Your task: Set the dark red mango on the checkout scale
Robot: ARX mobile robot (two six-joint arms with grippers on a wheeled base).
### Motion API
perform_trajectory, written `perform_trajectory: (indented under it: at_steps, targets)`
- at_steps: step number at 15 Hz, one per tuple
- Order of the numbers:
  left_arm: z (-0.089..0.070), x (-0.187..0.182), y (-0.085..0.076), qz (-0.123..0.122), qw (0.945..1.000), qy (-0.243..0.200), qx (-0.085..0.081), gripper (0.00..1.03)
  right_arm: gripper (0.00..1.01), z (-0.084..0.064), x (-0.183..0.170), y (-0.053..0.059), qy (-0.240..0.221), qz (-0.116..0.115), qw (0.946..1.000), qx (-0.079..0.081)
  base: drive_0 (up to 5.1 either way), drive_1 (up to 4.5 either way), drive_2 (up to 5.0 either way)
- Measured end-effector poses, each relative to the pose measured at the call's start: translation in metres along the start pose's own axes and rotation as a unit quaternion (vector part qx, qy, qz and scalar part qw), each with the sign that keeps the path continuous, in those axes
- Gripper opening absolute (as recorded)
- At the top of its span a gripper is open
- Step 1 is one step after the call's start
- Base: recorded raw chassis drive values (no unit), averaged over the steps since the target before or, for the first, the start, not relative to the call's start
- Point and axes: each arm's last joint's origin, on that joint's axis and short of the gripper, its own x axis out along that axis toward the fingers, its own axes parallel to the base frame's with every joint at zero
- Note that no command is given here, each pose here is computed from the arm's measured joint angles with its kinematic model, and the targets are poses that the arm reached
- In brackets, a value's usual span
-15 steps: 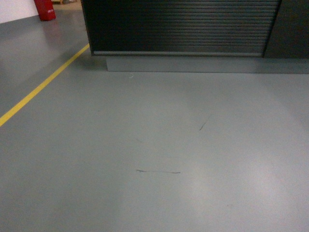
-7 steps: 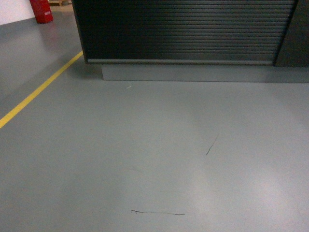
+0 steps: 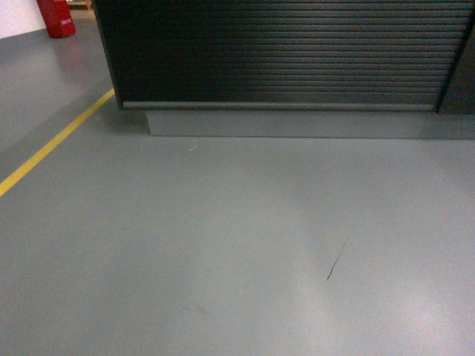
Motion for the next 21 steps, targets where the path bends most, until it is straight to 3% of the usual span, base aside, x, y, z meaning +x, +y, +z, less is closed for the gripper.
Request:
perform_trajectory:
  at_steps: [21]
  targets:
    - [0.0001, 0.0000, 0.0000, 0.000, 1.0000, 0.000, 0.000, 0.98, 0.98, -0.0002, 0.0000, 0.0000, 0.001, 0.000, 1.0000, 0.000, 0.0, 4.23, -4.3]
